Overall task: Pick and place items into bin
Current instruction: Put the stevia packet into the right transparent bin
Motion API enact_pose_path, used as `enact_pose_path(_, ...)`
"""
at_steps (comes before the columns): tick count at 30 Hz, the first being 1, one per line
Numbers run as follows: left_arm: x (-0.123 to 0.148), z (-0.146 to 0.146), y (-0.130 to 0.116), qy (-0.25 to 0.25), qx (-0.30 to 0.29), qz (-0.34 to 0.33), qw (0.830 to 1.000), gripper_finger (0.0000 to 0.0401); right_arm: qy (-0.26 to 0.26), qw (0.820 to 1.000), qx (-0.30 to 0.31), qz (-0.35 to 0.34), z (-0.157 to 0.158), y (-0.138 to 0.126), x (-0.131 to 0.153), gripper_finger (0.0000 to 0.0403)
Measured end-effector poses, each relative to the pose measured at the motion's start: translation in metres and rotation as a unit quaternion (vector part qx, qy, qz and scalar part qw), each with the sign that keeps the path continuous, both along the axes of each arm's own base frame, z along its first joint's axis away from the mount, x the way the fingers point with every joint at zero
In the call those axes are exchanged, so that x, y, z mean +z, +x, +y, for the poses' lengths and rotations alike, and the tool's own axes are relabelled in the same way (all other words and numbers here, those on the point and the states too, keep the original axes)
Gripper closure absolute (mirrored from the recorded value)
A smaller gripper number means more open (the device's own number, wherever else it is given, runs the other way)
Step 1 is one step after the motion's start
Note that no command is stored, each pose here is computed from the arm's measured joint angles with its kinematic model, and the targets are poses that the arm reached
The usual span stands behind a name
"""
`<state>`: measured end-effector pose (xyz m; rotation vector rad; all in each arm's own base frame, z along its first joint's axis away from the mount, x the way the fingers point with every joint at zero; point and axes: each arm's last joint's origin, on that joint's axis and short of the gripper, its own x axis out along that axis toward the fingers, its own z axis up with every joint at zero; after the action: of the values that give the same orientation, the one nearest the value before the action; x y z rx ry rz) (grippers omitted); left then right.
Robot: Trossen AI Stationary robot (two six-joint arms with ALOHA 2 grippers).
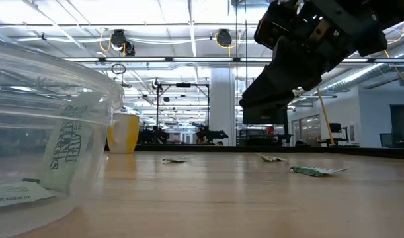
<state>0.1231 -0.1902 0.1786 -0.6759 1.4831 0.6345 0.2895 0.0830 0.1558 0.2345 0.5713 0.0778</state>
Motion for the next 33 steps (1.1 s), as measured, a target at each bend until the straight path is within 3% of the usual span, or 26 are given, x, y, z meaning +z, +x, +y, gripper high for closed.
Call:
enact_pose_path(5,0.016,0.008,0.013,-0.02,0.004,-0.037,0.999,0.0396,-0.002,1.0,-0.02,0.008,-0.012,0.002,-0.001,0.0305)
enact_pose_path(9,0.036,0.018,0.022,-0.013,-0.01,-0.115,0.993,0.0386,-0.013,0.999,-0.035,0.028,-0.023,0.002,-0.005,0.0305)
enact_pose_path(12,0.053,0.026,0.028,0.011,-0.027,-0.185,0.982,0.0379,-0.059,0.996,-0.042,0.047,-0.03,0.001,-0.009,0.0305)
enact_pose_path(17,0.073,0.04,0.036,0.108,-0.073,-0.304,0.944,0.0391,-0.176,0.98,-0.075,0.062,-0.034,-0.003,-0.012,0.0305)
enact_pose_path(21,0.08,0.046,0.043,0.199,-0.091,-0.368,0.904,0.0396,-0.177,0.977,-0.104,0.061,-0.035,-0.003,-0.011,0.0305)
enact_pose_path(24,0.083,0.05,0.049,0.239,-0.088,-0.39,0.885,0.0381,-0.156,0.977,-0.125,0.075,-0.038,-0.005,-0.014,0.0305)
enact_pose_path(33,0.08,0.062,0.065,0.273,-0.104,-0.364,0.885,0.0326,-0.179,0.959,-0.184,0.124,-0.047,-0.01,-0.025,0.0305)
